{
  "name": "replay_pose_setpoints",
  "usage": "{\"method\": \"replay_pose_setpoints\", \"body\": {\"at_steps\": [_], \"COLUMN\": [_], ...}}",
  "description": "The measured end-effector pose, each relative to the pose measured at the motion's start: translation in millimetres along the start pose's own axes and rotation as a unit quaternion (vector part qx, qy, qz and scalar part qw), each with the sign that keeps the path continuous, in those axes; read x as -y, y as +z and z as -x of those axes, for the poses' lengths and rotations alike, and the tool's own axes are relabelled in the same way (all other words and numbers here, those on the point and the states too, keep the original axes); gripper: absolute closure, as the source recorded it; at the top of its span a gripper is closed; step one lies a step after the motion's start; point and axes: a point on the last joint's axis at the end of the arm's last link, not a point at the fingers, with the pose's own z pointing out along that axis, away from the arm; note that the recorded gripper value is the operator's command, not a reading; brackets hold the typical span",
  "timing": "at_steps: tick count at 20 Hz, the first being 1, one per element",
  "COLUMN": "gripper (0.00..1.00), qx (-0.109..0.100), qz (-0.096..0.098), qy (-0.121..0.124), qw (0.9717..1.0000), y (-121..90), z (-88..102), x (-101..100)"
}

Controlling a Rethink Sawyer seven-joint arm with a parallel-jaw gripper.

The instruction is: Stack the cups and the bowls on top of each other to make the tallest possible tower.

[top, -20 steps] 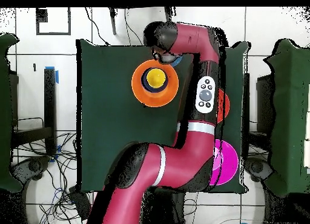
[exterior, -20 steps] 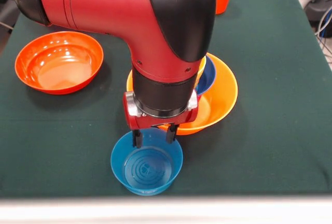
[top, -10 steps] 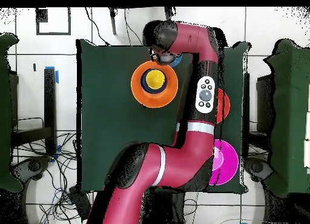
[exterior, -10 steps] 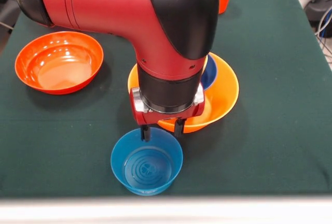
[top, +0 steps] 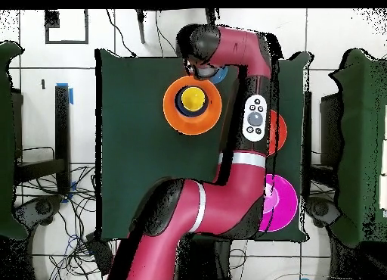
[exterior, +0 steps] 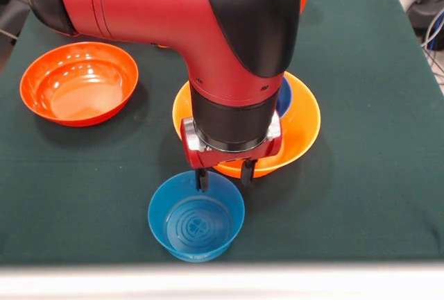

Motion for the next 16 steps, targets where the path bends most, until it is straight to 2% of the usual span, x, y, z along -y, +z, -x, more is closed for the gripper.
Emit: {"method": "replay_pose_setpoints", "body": {"at_steps": [11,16], "gripper": [0.0,0.0], "qx": [0.035,0.047], "qz": [0.014,0.012], "qy": [0.008,0.01], "qw": [0.9993,0.9988], "y": [-18.0,-22.7], "z": [17.4,23.3], "x": [-4.1,-4.5]}}
